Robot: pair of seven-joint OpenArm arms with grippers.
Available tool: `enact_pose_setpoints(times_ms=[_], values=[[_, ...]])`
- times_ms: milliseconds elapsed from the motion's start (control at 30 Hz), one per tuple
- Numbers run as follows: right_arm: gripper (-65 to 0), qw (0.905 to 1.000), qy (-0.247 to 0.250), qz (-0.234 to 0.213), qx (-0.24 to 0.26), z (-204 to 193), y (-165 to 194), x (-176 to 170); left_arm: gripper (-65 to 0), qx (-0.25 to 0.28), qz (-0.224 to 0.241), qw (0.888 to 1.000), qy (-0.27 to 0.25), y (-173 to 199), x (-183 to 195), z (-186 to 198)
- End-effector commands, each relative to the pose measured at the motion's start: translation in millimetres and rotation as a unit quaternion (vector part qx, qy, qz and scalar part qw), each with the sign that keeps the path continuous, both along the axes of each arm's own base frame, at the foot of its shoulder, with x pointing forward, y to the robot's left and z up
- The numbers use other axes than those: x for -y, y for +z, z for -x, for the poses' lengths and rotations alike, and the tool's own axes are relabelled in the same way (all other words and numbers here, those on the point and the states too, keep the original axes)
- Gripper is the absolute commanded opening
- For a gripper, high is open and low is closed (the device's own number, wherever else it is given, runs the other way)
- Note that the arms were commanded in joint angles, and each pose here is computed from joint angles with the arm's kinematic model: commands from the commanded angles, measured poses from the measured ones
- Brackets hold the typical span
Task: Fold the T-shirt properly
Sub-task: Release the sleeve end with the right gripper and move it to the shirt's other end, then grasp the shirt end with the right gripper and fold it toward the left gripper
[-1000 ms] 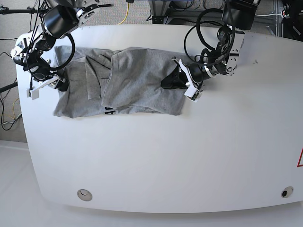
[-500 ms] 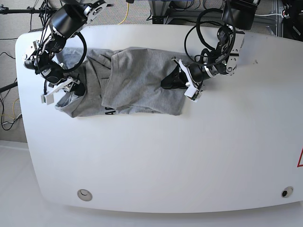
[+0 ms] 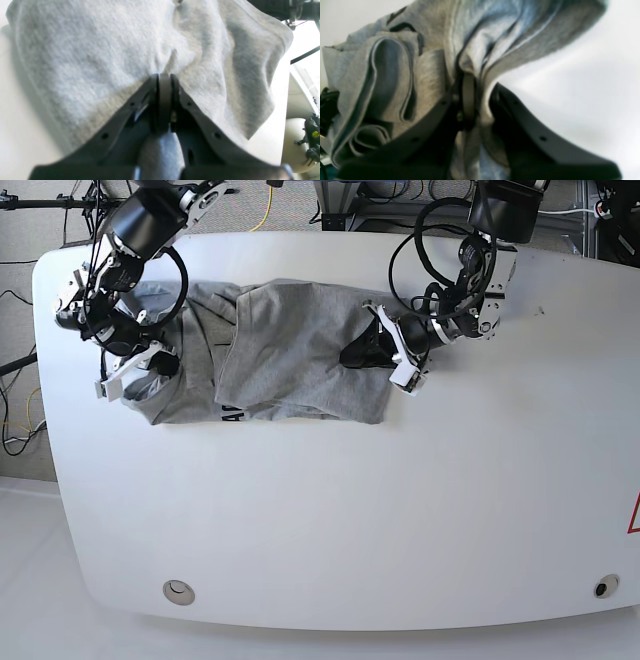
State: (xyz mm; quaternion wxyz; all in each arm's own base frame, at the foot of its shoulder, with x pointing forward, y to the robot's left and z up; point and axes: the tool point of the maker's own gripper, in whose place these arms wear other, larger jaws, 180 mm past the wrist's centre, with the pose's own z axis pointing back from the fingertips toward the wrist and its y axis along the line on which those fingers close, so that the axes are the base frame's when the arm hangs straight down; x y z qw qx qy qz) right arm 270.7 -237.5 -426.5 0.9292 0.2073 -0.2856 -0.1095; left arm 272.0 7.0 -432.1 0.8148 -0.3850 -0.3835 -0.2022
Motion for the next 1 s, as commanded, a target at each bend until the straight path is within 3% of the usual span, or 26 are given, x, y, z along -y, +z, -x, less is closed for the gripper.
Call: enact_pose_setpoints(times_ms=[0,200,467,967], values=[[-65.0,0.9988,0.022,0.039,-0.020,5.8,5.5,4.6,-65.0,-0.019,-0.052,0.998,-0.012,-17.5,-9.8,6.3],[-65.0,0.9905,0.082,0.107,0.028,-9.0,42.7,-11.8,-65.0,-0.018,-0.051,0.998,-0.012,-17.0,-9.1,5.6],[-65.0,0.9765,0.141,0.144,0.075,-17.0,75.7,-49.7,-65.0,-0.016,-0.042,0.999,-0.012,-14.1,-0.9,4.7],[-65.0,0.9544,0.248,0.124,0.112,-26.6,86.5,-131.3,-65.0,-0.017,-0.042,0.999,-0.013,-14.2,0.2,5.1]])
